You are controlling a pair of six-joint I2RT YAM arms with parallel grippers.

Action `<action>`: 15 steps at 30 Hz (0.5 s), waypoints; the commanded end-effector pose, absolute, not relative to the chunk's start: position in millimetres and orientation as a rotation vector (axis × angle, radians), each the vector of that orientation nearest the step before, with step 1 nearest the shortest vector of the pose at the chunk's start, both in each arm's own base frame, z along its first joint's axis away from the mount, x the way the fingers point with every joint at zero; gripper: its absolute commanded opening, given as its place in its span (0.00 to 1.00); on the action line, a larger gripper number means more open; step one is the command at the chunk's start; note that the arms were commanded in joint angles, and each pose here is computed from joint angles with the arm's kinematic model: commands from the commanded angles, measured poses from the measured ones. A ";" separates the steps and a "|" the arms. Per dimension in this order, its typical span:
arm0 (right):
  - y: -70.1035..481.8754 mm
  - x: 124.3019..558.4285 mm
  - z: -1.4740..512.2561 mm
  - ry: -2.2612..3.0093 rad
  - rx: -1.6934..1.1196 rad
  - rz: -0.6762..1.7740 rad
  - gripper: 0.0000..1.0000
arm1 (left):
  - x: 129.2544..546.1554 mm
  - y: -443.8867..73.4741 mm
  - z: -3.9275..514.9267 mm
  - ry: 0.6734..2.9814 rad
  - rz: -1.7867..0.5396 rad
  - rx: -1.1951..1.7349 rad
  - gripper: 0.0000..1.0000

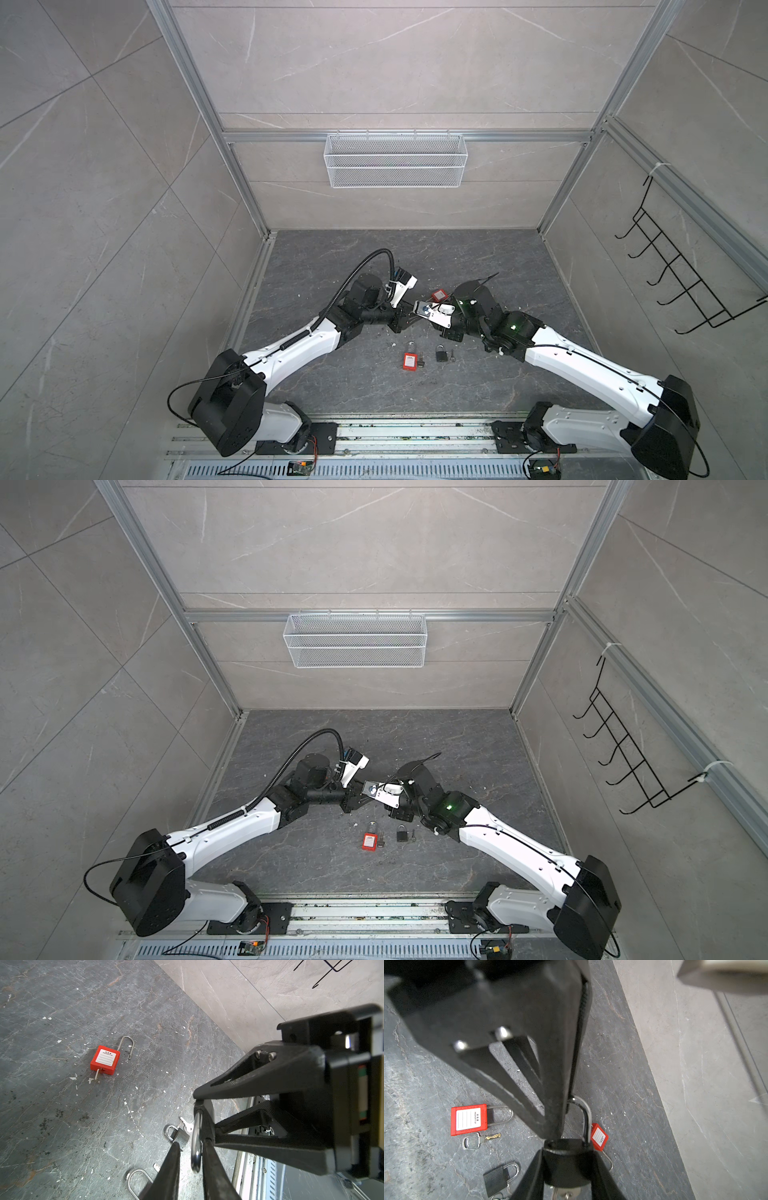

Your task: Lock with the key

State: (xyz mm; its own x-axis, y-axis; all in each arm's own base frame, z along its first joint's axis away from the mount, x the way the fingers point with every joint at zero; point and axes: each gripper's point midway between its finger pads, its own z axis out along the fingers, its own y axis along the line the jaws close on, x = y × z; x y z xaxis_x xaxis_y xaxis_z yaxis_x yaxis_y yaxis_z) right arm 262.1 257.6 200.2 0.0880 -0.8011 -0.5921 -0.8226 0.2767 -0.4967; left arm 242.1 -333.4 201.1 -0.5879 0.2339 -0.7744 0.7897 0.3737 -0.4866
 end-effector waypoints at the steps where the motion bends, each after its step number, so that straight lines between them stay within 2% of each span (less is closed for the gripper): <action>1: 259.3 262.0 206.2 1.647 -1.495 0.015 0.24 | 244.3 -342.3 230.7 1.932 -1.235 0.900 0.21; 9: 258.0 261.6 204.5 1.647 -1.497 0.003 0.24 | 244.9 -340.7 235.4 1.923 -1.226 0.890 0.25; 15: 258.7 260.3 204.8 1.642 -1.502 0.005 0.23 | 245.0 -341.7 235.5 1.921 -1.232 0.892 0.21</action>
